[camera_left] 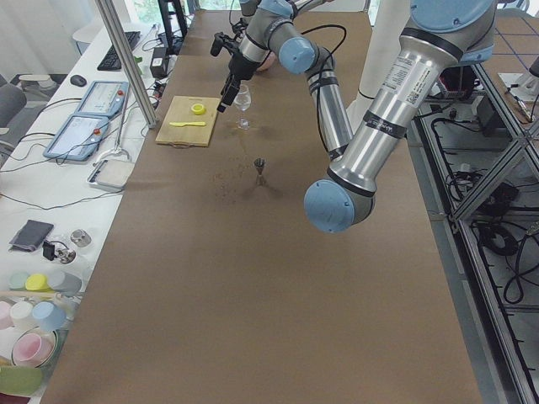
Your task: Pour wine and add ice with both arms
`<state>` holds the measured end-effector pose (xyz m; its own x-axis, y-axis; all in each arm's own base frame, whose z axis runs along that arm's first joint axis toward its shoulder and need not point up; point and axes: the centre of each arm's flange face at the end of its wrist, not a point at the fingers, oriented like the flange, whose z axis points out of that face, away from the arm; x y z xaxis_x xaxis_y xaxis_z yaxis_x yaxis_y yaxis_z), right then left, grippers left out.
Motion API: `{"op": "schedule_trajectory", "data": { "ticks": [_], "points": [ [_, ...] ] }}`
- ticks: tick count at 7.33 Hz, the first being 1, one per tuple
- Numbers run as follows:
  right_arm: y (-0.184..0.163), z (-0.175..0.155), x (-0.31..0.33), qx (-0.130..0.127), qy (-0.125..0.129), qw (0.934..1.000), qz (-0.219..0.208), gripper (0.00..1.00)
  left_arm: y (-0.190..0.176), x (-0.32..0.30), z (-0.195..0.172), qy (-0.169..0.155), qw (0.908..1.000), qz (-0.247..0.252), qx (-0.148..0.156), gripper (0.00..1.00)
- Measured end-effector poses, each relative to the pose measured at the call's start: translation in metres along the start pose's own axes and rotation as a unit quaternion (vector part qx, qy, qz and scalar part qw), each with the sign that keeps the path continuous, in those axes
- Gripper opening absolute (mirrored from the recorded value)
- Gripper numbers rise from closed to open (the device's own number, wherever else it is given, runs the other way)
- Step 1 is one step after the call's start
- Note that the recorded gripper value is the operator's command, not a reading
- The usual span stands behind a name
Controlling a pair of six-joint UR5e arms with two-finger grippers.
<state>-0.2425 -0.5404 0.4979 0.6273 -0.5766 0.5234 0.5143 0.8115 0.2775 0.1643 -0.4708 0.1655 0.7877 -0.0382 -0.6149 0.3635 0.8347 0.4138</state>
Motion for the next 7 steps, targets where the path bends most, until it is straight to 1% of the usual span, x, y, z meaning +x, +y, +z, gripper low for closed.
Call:
{"op": "schedule_trajectory", "data": {
  "ticks": [2,3,5,6,7],
  "points": [
    [0.003,0.0,-0.001,0.0,0.001,1.0,0.003,0.0,0.0,-0.001,-0.002,0.004,1.0,-0.003,-0.003,0.98],
    [-0.001,-0.005,-0.004,0.004,0.0,1.0,0.002,0.0,-0.002,-0.003,-0.003,0.006,1.0,-0.006,-0.004,0.98],
    [-0.009,-0.034,-0.003,0.028,-0.013,0.9995,0.006,0.0,-0.003,-0.006,-0.004,0.007,0.9999,-0.009,-0.006,0.98],
    [-0.01,-0.053,-0.003,0.045,-0.021,0.9987,0.007,0.0,-0.003,-0.007,-0.004,0.006,0.9999,-0.01,-0.006,0.98],
    [-0.009,-0.08,-0.006,0.07,-0.034,0.9968,0.02,0.0,-0.004,-0.009,-0.005,0.007,0.9999,-0.011,-0.006,0.98]
  ]
}}
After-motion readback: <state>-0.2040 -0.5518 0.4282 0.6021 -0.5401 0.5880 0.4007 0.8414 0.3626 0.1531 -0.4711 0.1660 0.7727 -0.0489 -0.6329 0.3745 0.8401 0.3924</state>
